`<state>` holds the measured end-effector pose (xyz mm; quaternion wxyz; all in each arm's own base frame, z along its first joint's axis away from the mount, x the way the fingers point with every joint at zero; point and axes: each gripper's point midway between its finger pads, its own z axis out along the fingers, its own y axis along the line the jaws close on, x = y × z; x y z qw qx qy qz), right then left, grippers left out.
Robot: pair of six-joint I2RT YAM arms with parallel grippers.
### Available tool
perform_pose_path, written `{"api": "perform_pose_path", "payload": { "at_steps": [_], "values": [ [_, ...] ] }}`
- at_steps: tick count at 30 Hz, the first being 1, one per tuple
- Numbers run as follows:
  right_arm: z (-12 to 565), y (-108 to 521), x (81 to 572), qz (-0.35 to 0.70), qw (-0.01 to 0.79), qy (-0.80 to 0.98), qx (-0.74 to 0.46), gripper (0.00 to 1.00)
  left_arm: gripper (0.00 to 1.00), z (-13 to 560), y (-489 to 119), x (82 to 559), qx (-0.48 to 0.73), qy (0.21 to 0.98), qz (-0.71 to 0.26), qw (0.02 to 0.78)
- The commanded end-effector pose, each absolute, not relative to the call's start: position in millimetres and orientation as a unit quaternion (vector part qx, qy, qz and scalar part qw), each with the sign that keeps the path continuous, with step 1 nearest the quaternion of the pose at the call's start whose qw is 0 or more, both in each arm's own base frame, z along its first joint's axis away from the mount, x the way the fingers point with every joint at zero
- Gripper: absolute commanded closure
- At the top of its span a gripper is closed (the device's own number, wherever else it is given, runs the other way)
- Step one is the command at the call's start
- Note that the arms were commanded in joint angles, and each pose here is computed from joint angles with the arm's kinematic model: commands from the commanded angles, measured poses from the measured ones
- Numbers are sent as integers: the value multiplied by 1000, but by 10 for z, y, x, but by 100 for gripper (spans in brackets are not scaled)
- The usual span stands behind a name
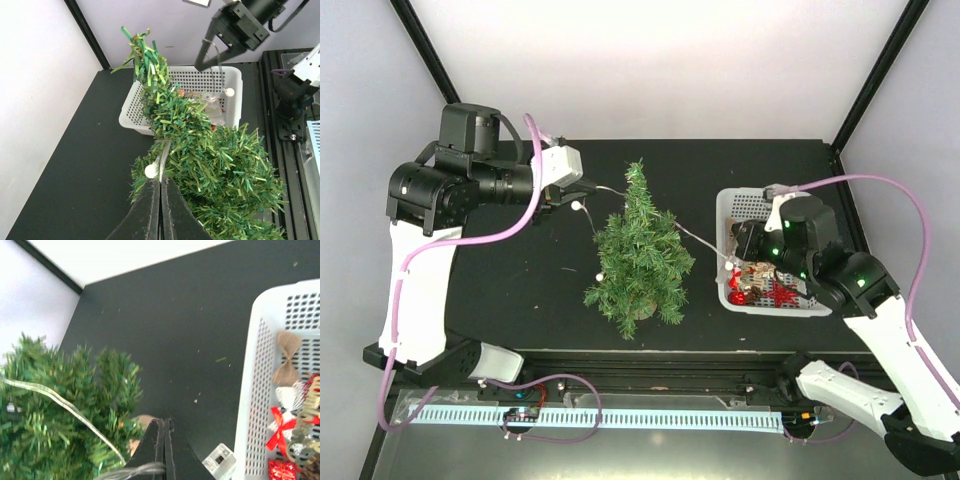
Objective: Decorate the small christmas tree
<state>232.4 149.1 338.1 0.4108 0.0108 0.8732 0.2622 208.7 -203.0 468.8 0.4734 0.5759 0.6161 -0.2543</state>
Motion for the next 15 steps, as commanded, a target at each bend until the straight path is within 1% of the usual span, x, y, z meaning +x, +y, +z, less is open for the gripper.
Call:
{"api": "perform_pose_path", "payload": {
  "at_steps": [1, 8, 15],
  "values": [
    [3284, 1658, 2196, 290, 398, 870, 1, 99, 98, 4714, -2048, 2140, 579, 611, -248, 480],
    [2904, 1894, 2188, 286, 367, 885, -3, 99, 98, 4651, -2050, 2226, 578, 617, -239, 478],
    [2732, 2045, 2308, 283, 355, 891, 3, 99, 98, 4543, -2027, 2353, 572, 633, -220, 473]
  ]
}}
